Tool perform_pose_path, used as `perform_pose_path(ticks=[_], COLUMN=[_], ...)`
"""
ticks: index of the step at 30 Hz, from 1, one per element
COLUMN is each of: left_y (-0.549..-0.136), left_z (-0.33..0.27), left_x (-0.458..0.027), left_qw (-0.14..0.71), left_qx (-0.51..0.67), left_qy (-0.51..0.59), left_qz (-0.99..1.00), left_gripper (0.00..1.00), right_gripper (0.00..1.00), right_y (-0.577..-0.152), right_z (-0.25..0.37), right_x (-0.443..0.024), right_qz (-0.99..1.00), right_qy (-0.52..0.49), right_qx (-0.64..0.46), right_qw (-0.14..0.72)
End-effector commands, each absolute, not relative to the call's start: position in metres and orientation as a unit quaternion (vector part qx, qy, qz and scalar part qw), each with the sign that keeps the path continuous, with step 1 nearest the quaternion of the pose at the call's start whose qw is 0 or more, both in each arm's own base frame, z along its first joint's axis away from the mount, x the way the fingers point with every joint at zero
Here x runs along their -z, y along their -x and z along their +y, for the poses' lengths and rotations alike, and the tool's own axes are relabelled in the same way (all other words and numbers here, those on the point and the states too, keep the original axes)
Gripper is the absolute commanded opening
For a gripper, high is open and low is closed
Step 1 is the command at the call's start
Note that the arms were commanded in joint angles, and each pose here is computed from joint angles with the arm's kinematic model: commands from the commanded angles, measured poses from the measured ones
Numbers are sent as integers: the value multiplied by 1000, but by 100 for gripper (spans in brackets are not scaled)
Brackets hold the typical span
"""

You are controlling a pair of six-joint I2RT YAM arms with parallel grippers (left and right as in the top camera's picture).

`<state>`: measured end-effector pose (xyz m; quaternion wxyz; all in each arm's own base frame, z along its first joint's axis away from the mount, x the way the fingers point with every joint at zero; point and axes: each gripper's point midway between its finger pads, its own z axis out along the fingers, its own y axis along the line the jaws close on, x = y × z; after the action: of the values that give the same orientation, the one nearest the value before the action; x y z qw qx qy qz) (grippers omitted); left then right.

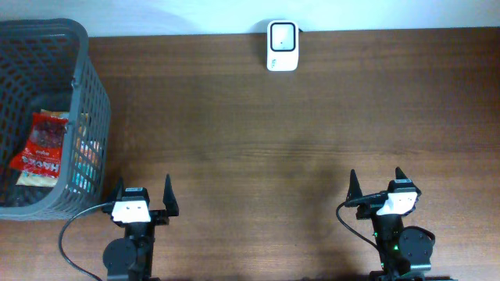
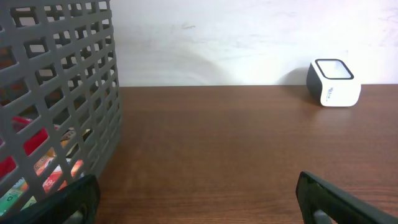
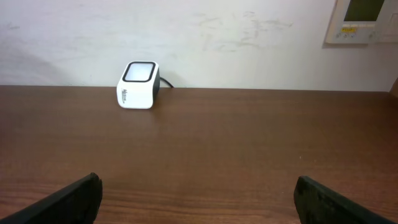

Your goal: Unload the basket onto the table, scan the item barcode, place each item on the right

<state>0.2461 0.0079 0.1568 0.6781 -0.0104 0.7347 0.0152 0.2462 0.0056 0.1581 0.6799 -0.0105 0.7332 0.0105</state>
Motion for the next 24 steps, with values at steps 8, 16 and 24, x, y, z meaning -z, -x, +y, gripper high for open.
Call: perform_pose_path(ticks=[8,16,24], left_y=[-246,-228,-197], left_z=[-2,-67,-86], left_x=[-157,-217,-280], left_qw=[680,748,822], left_qx=[15,144,148], left_qy=[-1,-147,-221], left_qz=[733,630,504], left_gripper=[99,99,99], right_gripper=[98,98,98], right_y=[-246,-246,-246], right_z=[5,5,5], right_x=[-155,-155,-155], right_qz=[735,735,735], right_qy=[9,9,9], right_qx=[-7,-7,-7], right_qw=[678,678,678])
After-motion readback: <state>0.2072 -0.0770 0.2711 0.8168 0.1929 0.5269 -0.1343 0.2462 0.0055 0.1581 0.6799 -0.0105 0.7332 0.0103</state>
